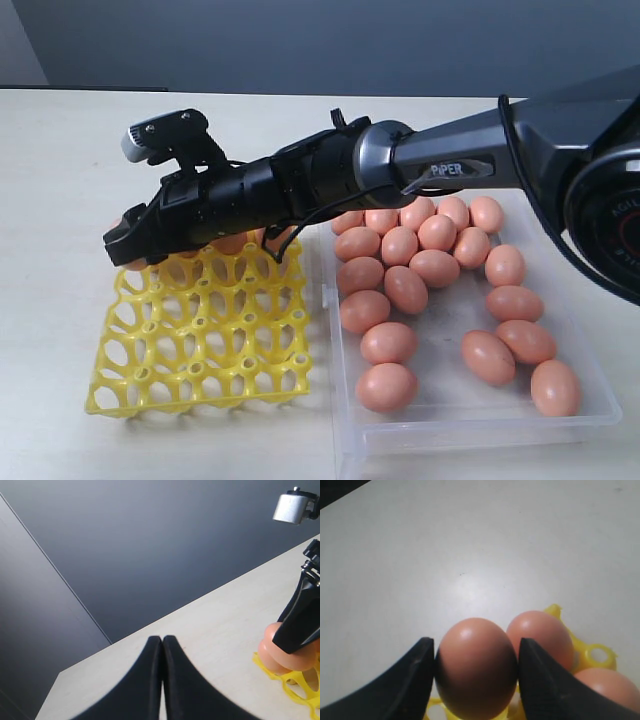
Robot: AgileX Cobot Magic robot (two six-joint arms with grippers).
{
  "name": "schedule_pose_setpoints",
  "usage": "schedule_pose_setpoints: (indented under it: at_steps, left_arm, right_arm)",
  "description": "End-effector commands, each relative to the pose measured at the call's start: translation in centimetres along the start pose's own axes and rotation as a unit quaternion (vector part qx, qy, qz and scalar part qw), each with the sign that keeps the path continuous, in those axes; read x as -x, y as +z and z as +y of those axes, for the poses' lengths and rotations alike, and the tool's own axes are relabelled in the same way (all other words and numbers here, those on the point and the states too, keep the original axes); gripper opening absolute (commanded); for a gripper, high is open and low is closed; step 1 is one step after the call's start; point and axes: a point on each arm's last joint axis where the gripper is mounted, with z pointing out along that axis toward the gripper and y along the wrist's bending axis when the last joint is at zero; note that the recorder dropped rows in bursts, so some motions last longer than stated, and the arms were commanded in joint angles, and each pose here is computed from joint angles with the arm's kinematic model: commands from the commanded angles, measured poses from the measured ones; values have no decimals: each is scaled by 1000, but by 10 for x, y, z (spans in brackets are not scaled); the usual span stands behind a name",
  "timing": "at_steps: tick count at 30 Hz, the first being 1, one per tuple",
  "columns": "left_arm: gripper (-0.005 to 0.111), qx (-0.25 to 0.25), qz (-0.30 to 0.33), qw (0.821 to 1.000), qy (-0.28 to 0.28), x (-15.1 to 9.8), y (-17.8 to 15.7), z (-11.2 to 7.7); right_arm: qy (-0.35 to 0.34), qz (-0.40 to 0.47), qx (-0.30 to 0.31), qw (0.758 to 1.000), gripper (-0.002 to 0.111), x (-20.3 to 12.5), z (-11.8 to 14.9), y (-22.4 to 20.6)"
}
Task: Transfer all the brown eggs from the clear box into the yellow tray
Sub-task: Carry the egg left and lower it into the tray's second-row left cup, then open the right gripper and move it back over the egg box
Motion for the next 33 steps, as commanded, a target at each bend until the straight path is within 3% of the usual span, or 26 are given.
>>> schedule_pose_setpoints:
  at_steps: [1,3,6,14,19,25,33]
  left_arm:
    - [0,-3,-8,1000,-1,1,0,0]
    - [0,-3,-8,1000,-1,1,0,0]
    - [0,-3,-8,1000,-1,1,0,0]
    - [0,-3,-7,1000,-1,1,0,0]
    - [0,-3,-7,1000,-1,1,0,0]
    - [0,-3,-7,1000,-1,1,0,0]
    - [0,-3,-7,1000,-1,1,0,0]
  right_arm:
    - [0,-1,3,1000,2,0,0,2]
    - [4,5,13,1000,15,-6,-1,6]
    - [14,5,11,1000,47,-9,-1,9]
    - [4,12,2,1000,47,-10,-2,9]
    - [11,14,-5,1000,58,-11,-4,9]
    - [18,11,-6,1000,58,-7,-2,7]
    - [-44,-11,-16,999,58,37,17,-34]
